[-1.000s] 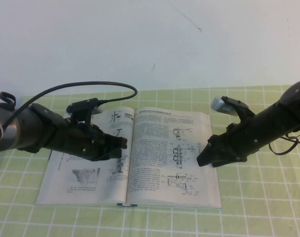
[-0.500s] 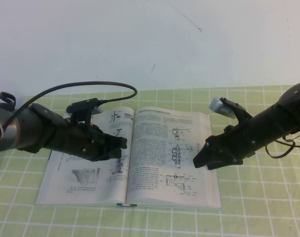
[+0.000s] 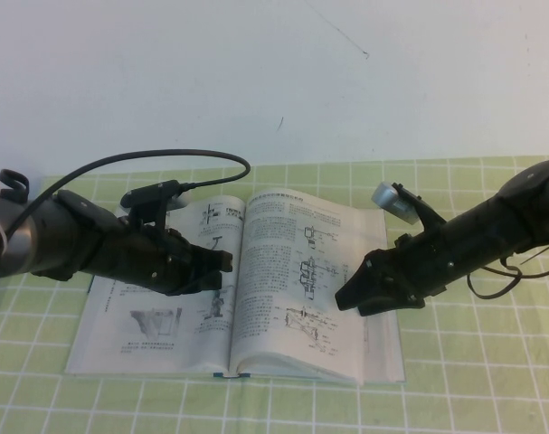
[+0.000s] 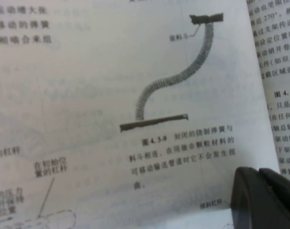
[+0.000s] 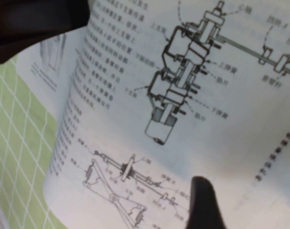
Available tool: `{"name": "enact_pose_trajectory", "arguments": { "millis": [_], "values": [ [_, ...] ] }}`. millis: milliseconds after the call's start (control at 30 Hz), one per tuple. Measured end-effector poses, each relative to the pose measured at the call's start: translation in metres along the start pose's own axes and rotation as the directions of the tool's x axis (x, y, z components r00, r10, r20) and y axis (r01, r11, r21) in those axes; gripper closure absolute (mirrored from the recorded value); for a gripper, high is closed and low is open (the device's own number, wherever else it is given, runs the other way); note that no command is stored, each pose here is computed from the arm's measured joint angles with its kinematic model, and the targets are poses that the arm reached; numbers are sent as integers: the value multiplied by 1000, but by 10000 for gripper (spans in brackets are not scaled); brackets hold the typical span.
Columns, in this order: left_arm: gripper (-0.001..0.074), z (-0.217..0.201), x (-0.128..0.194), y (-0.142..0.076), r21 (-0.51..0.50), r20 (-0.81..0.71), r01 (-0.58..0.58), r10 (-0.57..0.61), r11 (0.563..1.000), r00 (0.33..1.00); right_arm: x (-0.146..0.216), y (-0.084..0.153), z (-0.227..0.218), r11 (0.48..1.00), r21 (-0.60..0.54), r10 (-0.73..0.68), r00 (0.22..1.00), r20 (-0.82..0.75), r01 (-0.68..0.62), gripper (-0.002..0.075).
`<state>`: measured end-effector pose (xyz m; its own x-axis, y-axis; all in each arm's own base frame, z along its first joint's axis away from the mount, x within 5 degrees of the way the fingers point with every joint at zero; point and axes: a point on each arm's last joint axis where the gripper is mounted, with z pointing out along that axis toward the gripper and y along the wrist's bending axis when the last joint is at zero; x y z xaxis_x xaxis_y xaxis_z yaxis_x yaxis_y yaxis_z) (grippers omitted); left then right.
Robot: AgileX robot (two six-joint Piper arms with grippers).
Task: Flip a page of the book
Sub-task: Open the closed book
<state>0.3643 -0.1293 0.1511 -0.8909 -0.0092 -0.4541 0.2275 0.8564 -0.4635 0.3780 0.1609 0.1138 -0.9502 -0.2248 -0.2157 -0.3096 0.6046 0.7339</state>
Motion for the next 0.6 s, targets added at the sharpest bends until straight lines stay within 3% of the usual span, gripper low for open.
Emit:
{"name": "enact_pose_trajectory", "arguments": {
  "millis": [333, 600],
  "values": [
    [737, 0, 0, 0, 0, 0, 0, 0, 1000, 1000, 0, 1, 2, 1000, -29, -12, 1000, 0, 12, 314],
    [737, 0, 0, 0, 6, 0, 11, -11, 1000, 1000, -4, 12, 4, 990, -130, -42, 998, 48, 48, 314]
  ]
}}
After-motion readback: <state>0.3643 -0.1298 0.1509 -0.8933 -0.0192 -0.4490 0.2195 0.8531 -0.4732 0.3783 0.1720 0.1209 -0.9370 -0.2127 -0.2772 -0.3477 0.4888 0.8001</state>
